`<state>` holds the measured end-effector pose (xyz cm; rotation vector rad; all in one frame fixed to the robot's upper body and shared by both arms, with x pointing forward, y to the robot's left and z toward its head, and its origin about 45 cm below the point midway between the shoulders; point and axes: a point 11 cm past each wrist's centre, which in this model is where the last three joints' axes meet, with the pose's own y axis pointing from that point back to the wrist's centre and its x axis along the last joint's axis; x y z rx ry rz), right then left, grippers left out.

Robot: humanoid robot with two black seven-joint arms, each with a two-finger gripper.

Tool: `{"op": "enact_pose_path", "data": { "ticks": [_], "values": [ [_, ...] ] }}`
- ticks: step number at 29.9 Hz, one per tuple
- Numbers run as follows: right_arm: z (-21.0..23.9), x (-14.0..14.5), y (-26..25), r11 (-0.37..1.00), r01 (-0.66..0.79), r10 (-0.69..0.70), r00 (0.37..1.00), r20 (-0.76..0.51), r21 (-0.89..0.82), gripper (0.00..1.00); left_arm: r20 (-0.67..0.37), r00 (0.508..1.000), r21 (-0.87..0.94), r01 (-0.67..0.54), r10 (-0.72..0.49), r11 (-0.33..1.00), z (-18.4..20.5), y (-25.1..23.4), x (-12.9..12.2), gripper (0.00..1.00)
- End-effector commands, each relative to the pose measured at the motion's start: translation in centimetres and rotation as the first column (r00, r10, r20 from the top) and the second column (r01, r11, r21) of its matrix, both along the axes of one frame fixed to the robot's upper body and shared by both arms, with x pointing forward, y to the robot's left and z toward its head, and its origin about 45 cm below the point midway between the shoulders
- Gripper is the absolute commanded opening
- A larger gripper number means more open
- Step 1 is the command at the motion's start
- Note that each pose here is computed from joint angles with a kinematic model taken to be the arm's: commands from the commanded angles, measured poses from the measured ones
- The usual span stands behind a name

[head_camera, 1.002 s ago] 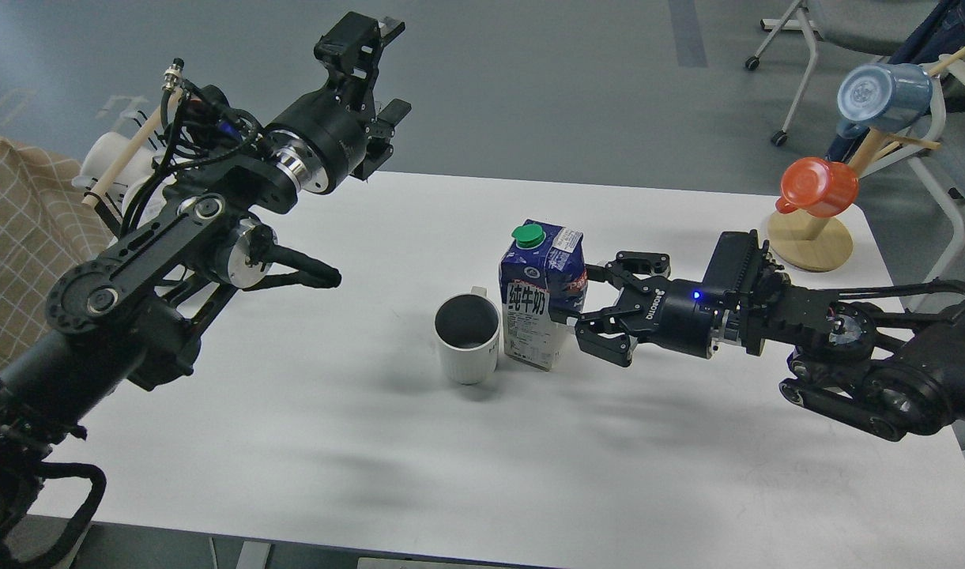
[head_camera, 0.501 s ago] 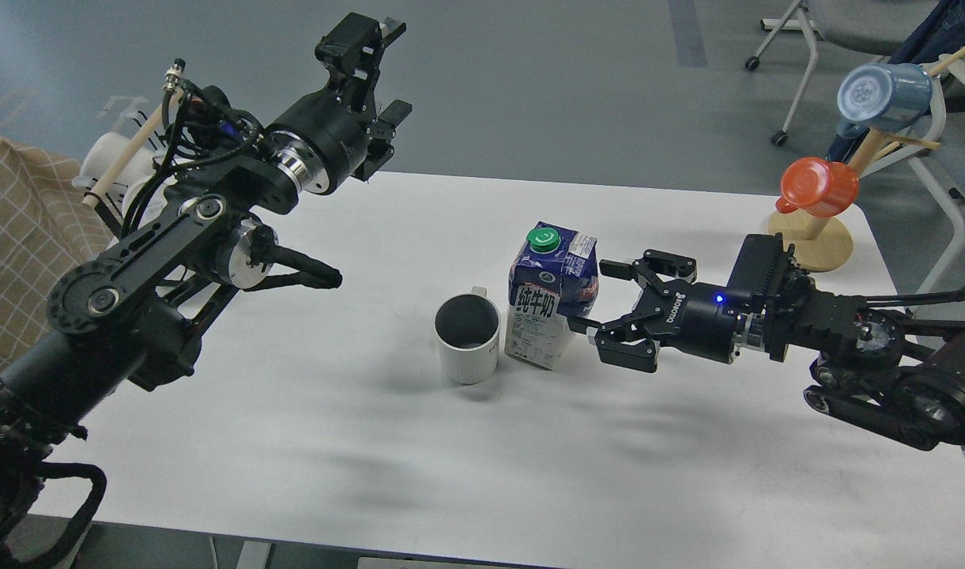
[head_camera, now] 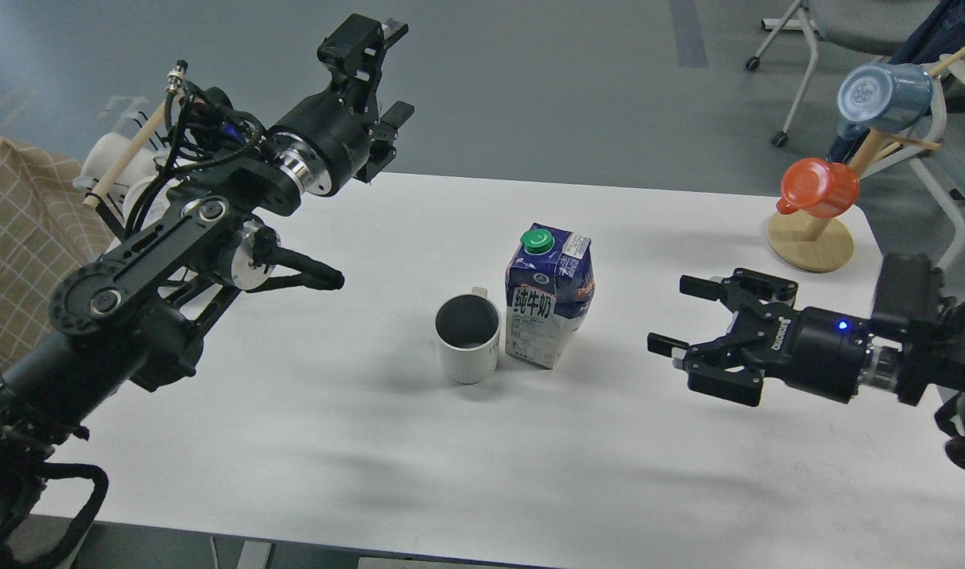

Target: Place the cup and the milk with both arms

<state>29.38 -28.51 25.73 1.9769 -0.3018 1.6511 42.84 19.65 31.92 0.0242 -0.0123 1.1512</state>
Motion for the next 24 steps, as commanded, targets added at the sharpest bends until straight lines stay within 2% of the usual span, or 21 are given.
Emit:
{"op": "enact_pose_path", "data": {
  "ticks": [1,3,6,11,14,16,18,19,20,24],
  "values": [
    [3.6,-0.2,-1.9,0.999,0.051,-0.052,0.996,0.076,0.014,0.95,0.003,1.0,-0.002,-0.001,0.001,1.0,0.1,0.0,0.0,0.98],
    [7.5,1.1,-3.3,0.994,0.105,-0.111,0.977,0.181,0.044,0.95,0.01,1.0,-0.011,-0.013,0.013,1.0,0.5,0.4,0.2,0.98],
    [12.1,3.0,-3.7,0.975,0.157,-0.193,0.948,0.255,0.155,0.95,0.014,1.0,-0.016,-0.025,0.026,1.0,0.7,0.8,0.3,0.98],
    [20.8,6.1,-4.5,0.91,0.232,-0.309,0.932,0.191,0.343,0.95,0.009,0.997,-0.047,-0.07,0.07,0.996,0.9,2.2,0.7,0.98],
    [24.0,7.8,-6.1,0.871,0.274,-0.364,0.917,0.162,0.407,0.95,0.016,0.995,-0.058,-0.101,0.102,0.993,1.2,3.2,1.3,0.98],
    [25.0,9.8,-6.4,0.819,0.294,-0.391,0.915,0.105,0.492,0.95,0.026,0.993,-0.066,-0.113,0.115,0.991,1.6,3.6,1.6,0.98],
    [25.6,12.9,-6.8,0.738,0.33,-0.417,0.909,0.012,0.589,0.95,0.062,0.985,-0.083,-0.155,0.161,0.984,2.1,5.1,2.3,0.98],
    [25.6,13.0,-6.8,0.737,0.33,-0.417,0.909,0.012,0.589,0.95,0.062,0.985,-0.083,-0.156,0.161,0.984,2.1,5.1,2.3,0.98],
    [25.7,14.5,-6.8,0.707,0.347,-0.423,0.906,-0.025,0.616,0.95,0.08,0.982,-0.083,-0.163,0.17,0.983,2.3,5.6,2.7,0.98],
    [22.8,19.4,-5.4,0.597,0.429,-0.422,0.887,-0.19,0.678,0.95,0.078,0.988,-0.087,-0.125,0.132,0.988,2.2,6.5,4.1,0.98]
  ]
}}
